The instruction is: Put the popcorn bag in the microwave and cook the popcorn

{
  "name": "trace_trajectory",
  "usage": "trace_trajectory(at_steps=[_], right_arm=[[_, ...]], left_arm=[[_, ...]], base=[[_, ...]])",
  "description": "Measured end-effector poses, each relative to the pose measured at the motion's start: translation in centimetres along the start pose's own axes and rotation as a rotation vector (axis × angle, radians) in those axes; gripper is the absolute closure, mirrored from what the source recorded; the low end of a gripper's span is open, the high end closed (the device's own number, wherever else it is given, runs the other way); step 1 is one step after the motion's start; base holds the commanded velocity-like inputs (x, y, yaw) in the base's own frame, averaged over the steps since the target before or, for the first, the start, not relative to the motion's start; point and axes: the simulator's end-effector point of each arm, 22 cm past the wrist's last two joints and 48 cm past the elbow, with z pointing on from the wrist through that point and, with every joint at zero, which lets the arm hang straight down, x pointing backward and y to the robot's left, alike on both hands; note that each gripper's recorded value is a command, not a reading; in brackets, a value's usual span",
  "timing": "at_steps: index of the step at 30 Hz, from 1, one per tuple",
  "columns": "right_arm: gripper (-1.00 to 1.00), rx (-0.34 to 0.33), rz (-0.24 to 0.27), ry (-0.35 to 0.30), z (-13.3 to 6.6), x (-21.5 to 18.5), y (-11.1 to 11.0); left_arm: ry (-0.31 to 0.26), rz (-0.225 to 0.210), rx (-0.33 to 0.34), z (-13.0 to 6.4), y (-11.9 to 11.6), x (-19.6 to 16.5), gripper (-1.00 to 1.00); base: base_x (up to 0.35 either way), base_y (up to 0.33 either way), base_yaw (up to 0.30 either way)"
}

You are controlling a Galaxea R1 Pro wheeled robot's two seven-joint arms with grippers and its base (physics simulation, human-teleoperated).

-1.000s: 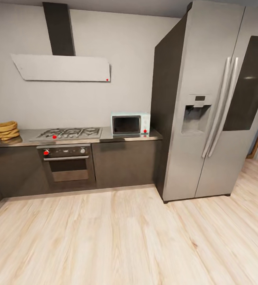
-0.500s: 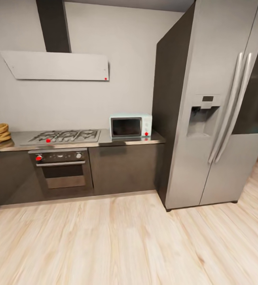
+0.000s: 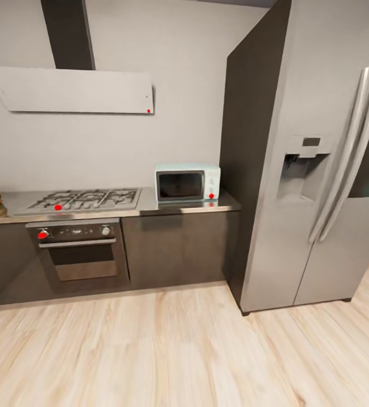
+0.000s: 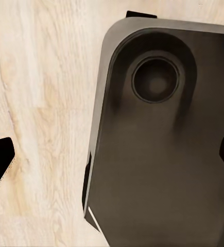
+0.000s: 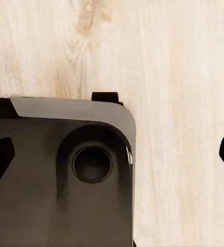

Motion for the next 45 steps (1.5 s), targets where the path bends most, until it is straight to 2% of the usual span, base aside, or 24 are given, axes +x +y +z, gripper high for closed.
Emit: trace_trajectory(at_steps=[17,32,45], right_arm=[[-1.0,0.0,0.0,0.0,0.0,0.0,0.0],[-1.0,0.003,0.0,-0.001,0.0,-0.02,-0.06],[-1.0,0.003,0.0,0.0,0.01,0.0,-0.06]], left_arm=[[0.001,0.0,0.0,0.0,0.0,0.03,-1.0],[0.001,0.0,0.0,0.0,-0.01,0.0,-1.0],[0.0,0.0,0.002,0.0,-0.12,0.0,-1.0]], base=[[0.338,-0.003,0.0],[0.333,-0.1,0.001],[0.286,-0.121,0.219]])
